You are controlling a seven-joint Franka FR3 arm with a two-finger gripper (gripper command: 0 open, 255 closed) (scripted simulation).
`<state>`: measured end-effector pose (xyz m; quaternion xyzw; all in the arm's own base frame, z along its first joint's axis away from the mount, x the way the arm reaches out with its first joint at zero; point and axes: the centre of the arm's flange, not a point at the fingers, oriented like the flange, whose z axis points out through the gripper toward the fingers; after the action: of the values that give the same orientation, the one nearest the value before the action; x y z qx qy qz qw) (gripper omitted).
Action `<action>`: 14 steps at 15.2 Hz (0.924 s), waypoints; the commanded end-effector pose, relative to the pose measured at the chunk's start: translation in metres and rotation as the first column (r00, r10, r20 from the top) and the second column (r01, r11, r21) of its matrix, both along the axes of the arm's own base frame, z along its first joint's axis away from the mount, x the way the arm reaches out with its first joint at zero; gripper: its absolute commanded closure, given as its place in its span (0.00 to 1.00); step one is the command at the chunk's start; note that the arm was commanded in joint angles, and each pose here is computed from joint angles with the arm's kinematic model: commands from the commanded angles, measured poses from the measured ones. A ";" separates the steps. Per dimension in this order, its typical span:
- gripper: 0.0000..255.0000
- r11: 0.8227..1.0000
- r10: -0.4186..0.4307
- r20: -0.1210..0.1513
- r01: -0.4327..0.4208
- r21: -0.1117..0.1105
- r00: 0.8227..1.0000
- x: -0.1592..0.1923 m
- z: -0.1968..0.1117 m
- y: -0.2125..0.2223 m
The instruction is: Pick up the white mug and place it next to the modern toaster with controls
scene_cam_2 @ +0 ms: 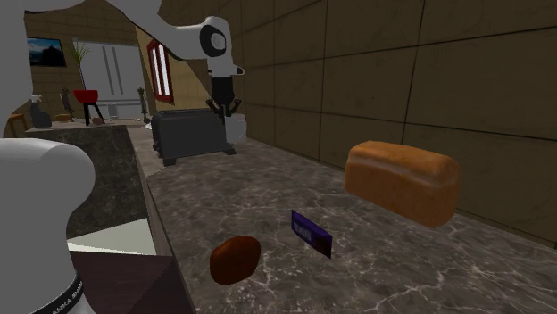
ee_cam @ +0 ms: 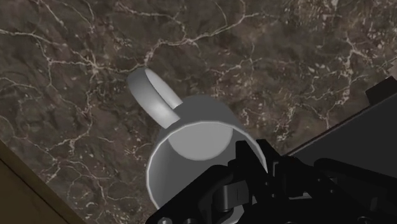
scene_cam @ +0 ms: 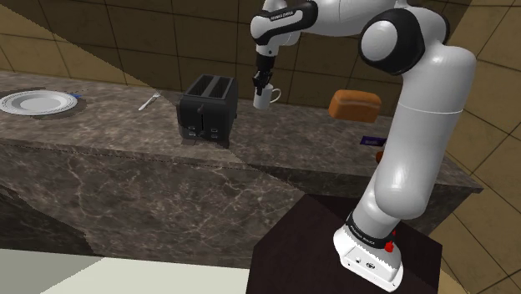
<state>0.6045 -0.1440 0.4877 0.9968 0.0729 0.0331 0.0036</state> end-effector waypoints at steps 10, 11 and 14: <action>1.00 1.000 0.000 0.001 0.000 0.000 1.000 0.000 -0.058 0.000; 1.00 1.000 0.000 0.001 0.000 0.000 1.000 0.000 -0.063 0.000; 1.00 1.000 0.000 0.001 0.000 0.000 1.000 0.000 -0.079 0.000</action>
<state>0.6052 -0.1448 0.4148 0.9968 0.0730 0.0331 0.0036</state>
